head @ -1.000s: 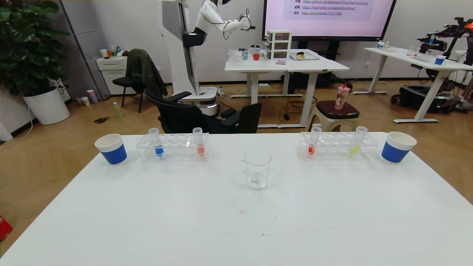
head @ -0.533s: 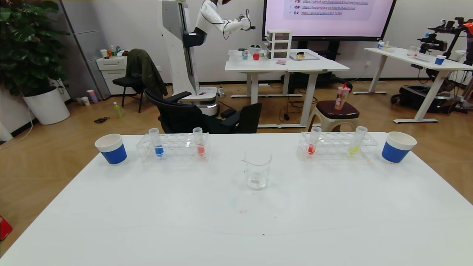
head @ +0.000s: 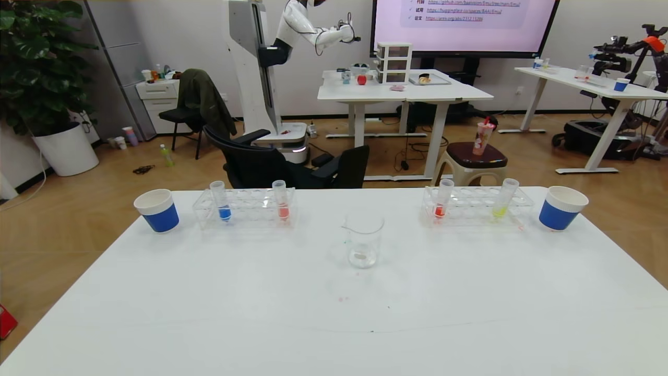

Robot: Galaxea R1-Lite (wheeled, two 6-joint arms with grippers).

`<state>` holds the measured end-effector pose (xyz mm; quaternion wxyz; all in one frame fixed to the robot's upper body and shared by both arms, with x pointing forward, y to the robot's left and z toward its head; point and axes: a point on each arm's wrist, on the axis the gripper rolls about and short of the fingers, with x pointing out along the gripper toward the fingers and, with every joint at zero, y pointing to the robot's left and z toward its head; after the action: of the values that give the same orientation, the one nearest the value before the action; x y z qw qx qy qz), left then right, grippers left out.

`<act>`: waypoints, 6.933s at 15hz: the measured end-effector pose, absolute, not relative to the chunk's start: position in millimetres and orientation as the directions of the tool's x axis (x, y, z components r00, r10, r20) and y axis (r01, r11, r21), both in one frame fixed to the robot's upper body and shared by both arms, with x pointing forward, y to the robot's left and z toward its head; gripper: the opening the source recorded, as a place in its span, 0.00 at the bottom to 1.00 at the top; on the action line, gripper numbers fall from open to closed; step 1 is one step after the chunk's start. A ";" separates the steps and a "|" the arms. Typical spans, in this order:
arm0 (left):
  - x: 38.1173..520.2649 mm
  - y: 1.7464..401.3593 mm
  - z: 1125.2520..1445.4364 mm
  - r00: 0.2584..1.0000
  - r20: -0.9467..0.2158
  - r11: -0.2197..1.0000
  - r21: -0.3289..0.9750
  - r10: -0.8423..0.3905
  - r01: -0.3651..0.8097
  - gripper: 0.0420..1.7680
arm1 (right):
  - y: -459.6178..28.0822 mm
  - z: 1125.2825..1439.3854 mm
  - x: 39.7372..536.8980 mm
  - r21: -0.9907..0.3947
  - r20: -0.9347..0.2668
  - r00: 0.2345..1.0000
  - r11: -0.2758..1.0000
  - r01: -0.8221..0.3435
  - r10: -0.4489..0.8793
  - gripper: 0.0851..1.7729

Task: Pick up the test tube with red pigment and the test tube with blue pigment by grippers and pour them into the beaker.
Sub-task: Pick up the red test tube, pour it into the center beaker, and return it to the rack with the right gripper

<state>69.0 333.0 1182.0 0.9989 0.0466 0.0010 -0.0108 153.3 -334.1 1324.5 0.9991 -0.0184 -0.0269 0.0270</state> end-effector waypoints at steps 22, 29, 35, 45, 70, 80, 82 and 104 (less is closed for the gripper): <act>69.0 333.0 1182.0 1.000 -0.003 0.995 0.093 -0.021 0.021 0.99 | -261.7 1213.5 426.3 0.043 -0.087 0.989 0.993 -0.112 0.115 0.98; 69.0 333.0 1182.0 1.000 -0.003 0.995 0.093 -0.021 0.021 0.99 | -247.3 1194.7 467.7 0.047 -0.035 0.994 0.994 -0.099 0.101 0.98; 69.0 333.0 1182.0 1.000 -0.003 0.995 0.093 -0.021 0.022 0.99 | -248.0 1182.2 504.1 0.049 0.007 0.997 0.995 -0.083 0.082 0.98; 69.0 333.0 1182.0 1.000 -0.003 0.995 0.093 -0.021 0.021 0.99 | -240.2 1176.9 505.9 0.046 0.006 0.995 0.994 -0.099 0.099 0.13; 69.0 333.0 1182.0 1.000 -0.003 0.995 0.093 -0.021 0.021 0.99 | -204.8 1300.0 493.0 -0.168 0.122 0.899 0.901 -0.399 0.421 0.24; 69.0 333.0 1182.0 1.000 -0.003 0.995 0.093 -0.021 0.021 0.99 | -171.2 1260.7 505.0 -0.637 0.211 0.578 0.559 -0.531 0.788 0.24; 69.0 333.0 1182.0 1.000 -0.003 0.995 0.093 -0.021 0.022 0.99 | -169.3 1250.9 509.7 -0.711 0.195 0.537 0.496 -0.499 0.820 0.24; 69.0 333.0 1182.0 1.000 -0.003 0.995 0.093 -0.021 0.022 0.99 | -176.1 1220.1 545.6 -0.965 0.171 0.204 0.206 -0.163 0.964 0.24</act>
<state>69.0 333.0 1182.0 0.9989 0.0466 0.0012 -0.0108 545.6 -176.1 1220.1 0.6343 -0.4469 -0.4480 0.4441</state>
